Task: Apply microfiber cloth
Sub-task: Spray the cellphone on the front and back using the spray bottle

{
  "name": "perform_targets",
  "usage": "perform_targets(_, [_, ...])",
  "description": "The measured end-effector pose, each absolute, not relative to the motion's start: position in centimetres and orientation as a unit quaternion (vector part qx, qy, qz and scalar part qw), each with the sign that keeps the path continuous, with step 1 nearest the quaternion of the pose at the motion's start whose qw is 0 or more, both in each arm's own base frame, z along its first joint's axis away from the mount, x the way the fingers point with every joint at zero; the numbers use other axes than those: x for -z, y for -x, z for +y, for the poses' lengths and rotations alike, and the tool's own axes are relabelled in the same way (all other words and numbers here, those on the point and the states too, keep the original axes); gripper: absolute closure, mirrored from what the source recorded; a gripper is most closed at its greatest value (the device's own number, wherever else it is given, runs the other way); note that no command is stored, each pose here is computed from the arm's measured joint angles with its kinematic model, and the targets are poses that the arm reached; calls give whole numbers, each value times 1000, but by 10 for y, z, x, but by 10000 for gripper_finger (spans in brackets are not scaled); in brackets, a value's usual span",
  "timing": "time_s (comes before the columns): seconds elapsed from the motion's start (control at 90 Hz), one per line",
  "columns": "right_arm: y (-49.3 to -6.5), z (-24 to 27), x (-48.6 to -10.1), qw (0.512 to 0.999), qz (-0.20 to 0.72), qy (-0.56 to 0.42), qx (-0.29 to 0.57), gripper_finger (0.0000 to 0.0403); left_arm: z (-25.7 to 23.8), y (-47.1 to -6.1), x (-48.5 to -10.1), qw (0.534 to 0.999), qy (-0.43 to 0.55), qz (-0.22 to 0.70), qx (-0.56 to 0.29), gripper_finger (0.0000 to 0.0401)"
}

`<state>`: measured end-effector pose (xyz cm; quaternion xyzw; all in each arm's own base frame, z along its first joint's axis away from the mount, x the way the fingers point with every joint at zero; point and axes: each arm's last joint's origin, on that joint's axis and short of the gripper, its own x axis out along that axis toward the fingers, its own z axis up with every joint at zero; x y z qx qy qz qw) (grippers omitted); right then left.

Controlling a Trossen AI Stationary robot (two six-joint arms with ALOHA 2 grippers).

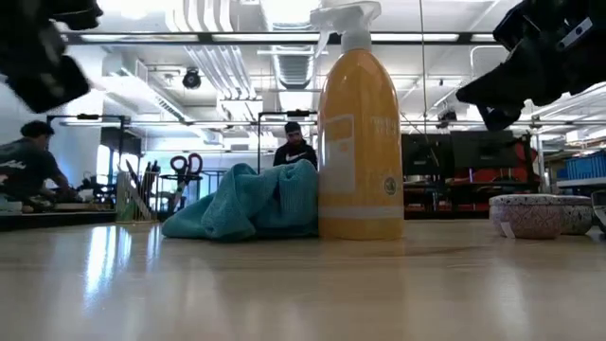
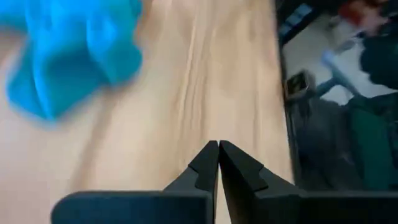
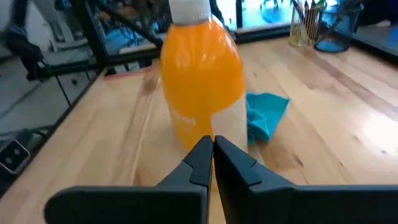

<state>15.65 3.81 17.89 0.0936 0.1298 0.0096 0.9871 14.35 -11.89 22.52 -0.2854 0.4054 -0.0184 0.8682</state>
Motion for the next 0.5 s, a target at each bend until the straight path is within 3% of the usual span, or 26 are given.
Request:
perform_targets(0.222, [-158, 39, -177, 978, 182, -106, 3, 403, -165, -146, -224, 824, 294, 484, 10, 401])
perform_targets(0.5, [-160, 39, -176, 978, 190, -88, 6, 403, -199, -162, -218, 828, 262, 496, -8, 401])
